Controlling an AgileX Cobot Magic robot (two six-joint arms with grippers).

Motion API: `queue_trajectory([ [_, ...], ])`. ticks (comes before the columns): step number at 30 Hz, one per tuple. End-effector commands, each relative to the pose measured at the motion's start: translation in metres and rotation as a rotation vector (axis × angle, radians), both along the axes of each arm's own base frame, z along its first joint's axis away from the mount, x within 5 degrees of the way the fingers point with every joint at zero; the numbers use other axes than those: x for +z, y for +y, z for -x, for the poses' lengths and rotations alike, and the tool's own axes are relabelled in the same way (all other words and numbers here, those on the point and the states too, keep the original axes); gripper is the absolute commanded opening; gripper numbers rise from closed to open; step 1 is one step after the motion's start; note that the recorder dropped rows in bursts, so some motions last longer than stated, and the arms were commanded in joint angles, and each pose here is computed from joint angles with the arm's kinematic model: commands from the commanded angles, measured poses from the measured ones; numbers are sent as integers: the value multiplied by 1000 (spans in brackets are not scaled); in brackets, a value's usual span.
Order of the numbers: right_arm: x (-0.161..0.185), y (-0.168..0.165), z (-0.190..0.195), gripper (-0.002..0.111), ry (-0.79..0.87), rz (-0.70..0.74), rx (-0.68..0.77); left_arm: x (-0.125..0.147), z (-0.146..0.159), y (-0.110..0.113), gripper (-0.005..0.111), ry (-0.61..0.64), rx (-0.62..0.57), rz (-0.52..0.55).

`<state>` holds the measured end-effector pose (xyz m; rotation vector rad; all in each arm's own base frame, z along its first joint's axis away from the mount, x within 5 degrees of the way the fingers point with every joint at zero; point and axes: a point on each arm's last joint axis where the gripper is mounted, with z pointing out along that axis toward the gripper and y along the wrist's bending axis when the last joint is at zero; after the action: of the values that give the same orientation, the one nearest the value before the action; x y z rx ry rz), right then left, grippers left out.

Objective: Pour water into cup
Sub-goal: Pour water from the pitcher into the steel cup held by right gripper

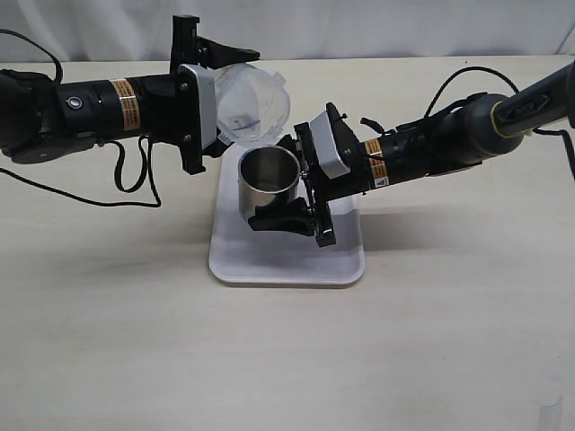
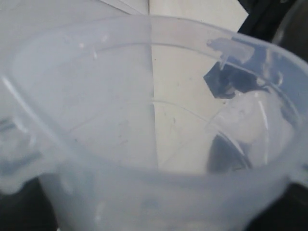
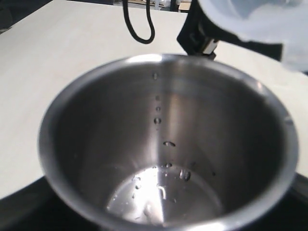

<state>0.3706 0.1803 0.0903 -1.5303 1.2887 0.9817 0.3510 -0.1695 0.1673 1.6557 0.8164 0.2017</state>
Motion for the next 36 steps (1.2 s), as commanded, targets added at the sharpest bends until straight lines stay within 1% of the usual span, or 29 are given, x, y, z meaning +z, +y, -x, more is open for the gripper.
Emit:
queue_trajectory([
  [1,3,6,2,4,0,-18,23,12,-1,-2,0,-47,-6,50],
  [4,3,22,11,4,-7,-19,70,12,-1,-2,0,-49,-5,50],
  [6,3,24,12,4,-7,-19,74,12,-1,-2,0,-48,-6,47],
  [15,7,10,-2,4,4,-64,-31,12,-1,-2,0,-48,-6,47],
  [19,7,10,-1,4,4,-62,-27,12,-1,-2,0,-47,-3,44],
  [30,7,10,-1,4,3,-61,-25,11,-2,-2,0,-105,-18,-3],
  [36,7,10,-1,4,9,-58,-24,12,-3,-1,0,-122,-2,-5],
])
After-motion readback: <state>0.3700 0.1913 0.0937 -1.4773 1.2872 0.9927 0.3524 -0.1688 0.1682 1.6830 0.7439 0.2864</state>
